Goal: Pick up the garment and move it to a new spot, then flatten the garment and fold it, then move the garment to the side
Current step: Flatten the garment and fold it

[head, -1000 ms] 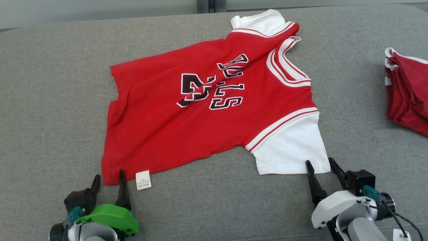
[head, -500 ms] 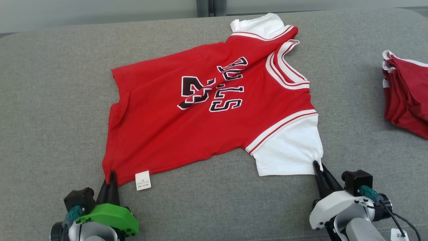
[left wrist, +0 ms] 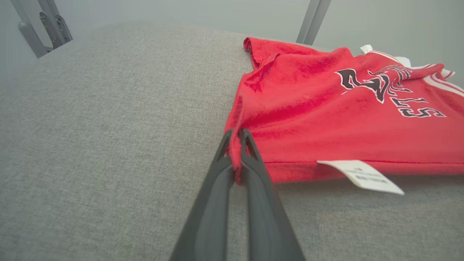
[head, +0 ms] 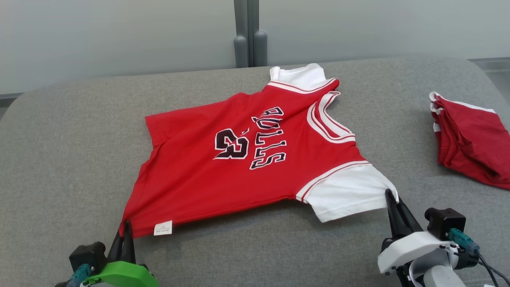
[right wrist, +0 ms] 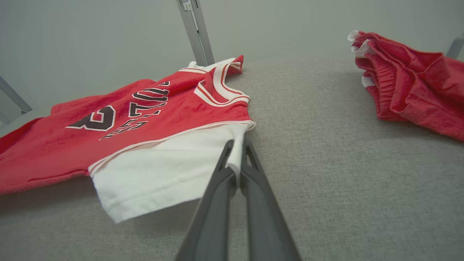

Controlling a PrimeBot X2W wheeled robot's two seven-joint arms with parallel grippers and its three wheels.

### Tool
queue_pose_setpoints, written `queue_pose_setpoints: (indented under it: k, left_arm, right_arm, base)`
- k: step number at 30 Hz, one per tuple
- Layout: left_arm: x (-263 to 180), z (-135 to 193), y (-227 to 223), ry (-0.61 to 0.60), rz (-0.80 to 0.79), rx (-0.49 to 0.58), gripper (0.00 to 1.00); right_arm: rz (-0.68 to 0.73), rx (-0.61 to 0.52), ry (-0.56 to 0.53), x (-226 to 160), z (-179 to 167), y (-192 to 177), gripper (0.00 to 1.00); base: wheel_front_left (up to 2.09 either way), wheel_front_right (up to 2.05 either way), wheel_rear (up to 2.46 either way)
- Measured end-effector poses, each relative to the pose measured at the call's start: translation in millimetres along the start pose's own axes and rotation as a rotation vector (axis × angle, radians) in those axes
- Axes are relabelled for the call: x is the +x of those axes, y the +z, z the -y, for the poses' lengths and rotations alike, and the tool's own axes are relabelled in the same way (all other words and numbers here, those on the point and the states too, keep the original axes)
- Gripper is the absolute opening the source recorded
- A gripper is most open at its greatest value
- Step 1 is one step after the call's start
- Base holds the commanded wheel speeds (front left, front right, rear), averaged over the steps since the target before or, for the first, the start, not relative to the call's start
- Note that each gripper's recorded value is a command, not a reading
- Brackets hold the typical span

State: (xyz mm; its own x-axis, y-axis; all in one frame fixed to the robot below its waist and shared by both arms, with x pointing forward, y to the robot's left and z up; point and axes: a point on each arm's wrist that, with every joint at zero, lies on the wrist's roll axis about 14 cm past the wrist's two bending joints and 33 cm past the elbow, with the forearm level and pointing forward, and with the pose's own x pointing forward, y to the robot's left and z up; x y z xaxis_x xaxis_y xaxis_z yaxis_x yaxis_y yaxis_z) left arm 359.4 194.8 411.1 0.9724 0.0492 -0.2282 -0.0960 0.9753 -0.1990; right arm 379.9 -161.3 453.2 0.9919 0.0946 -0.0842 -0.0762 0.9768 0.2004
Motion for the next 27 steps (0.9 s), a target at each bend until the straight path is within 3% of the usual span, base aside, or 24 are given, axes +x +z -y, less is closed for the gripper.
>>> queue_pose_setpoints:
  k: [6,11,17,21,24,27]
  left_arm:
    - [11.9,18.8,33.7,-0.072,0.094,0.017,0.0]
    - [47.8,48.3,88.0,-0.158,0.224,0.057,0.0]
    - [112.8,78.9,147.2,-0.256,0.323,0.189,0.0]
    - [165.9,102.9,210.8,-0.306,0.436,0.304,0.0]
    - [200.9,109.9,253.3,-0.302,0.506,0.35,0.0]
    - [231.0,105.1,283.2,-0.268,0.547,0.402,0.0]
  right_arm:
    - [0.114,0.005,0.006,3.9,-1.9,37.0,0.0]
    - [0.237,-0.045,0.042,37.1,-9.6,85.3,0.0]
    - [0.38,-0.141,0.083,99.9,-7.3,152.8,0.0]
    - [0.492,-0.227,0.086,155.5,1.5,213.9,0.0]
    - [0.596,-0.274,0.058,192.8,9.4,267.3,0.0]
    - [0.661,-0.36,0.072,224.0,-3.6,300.9,0.0]
  base:
    - [0.0,0.0,0.0]
    - [0.0,0.0,0.0]
    - [0.0,0.0,0.0]
    - [0.0,0.0,0.0]
    - [0.0,0.0,0.0]
    - [0.0,0.0,0.0]
